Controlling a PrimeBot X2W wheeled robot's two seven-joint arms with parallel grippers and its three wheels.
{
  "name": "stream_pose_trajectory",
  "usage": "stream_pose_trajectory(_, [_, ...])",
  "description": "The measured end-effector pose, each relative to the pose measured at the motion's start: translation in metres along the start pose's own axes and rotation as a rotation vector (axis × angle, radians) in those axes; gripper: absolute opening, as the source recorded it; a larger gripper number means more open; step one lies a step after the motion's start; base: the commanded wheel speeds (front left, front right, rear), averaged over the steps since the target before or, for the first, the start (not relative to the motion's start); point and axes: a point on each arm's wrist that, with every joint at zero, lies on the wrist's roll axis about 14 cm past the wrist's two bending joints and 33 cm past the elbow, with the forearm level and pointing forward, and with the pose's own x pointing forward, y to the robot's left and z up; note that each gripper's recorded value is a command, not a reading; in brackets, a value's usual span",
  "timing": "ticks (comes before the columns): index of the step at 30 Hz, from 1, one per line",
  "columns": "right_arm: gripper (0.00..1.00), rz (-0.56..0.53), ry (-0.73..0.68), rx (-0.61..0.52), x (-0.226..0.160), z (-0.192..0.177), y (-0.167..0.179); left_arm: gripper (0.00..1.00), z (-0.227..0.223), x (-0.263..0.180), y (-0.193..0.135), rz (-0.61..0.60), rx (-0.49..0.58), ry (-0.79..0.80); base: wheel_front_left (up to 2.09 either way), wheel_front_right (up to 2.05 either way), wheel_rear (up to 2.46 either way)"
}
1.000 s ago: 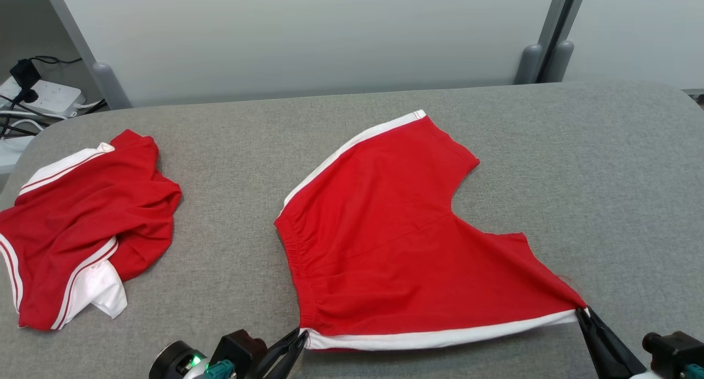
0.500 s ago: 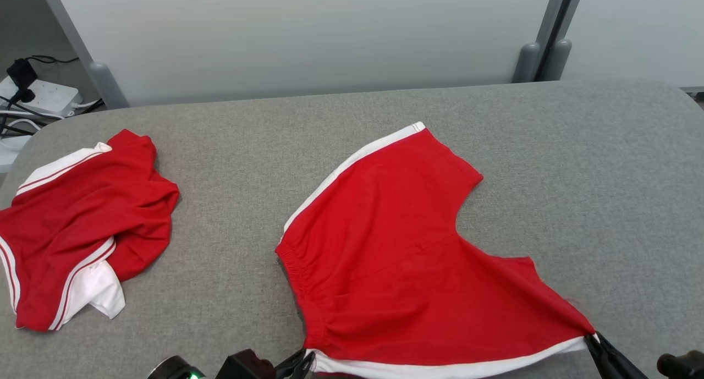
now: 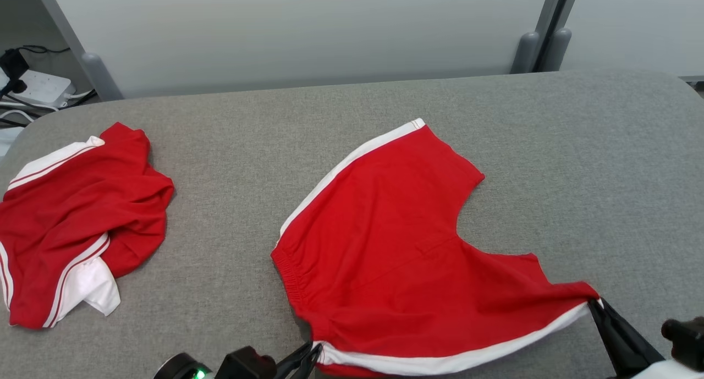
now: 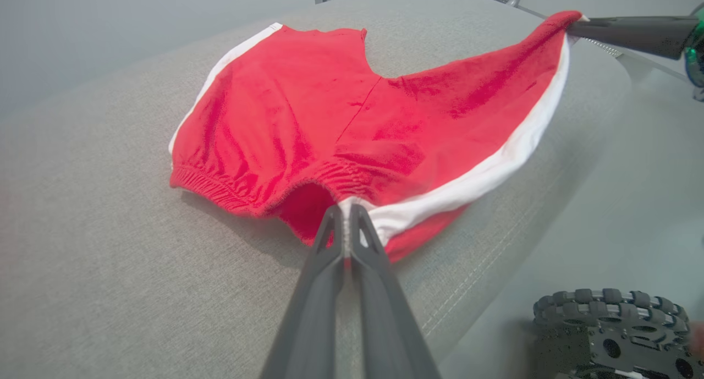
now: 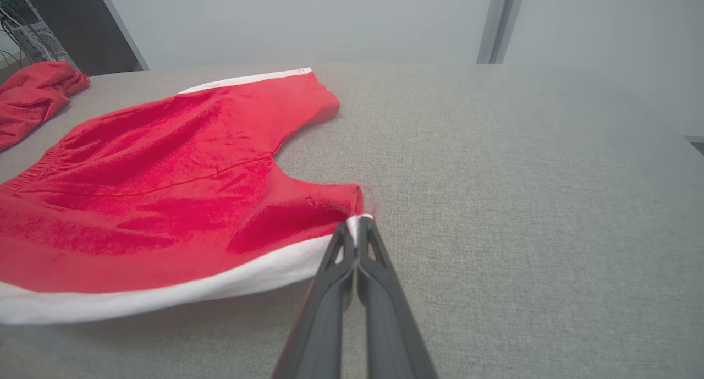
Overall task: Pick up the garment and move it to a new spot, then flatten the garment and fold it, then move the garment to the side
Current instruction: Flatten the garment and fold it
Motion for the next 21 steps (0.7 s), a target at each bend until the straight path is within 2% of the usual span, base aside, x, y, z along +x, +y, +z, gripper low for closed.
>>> stream_pose_trajectory(14, [0.0,0.051,-0.016,0.022,0.087,0.023,0.009,0.0,0.021,0.033,0.04,0.062,-0.001,-0.089,0.0,0.0,0.0])
stream_pose_trajectory(21, [0.0,0.109,-0.017,-0.01,0.132,0.031,0.026,0.0,0.027,0.047,0.063,0.112,-0.056,-0.139,0.0,0.0,0.0])
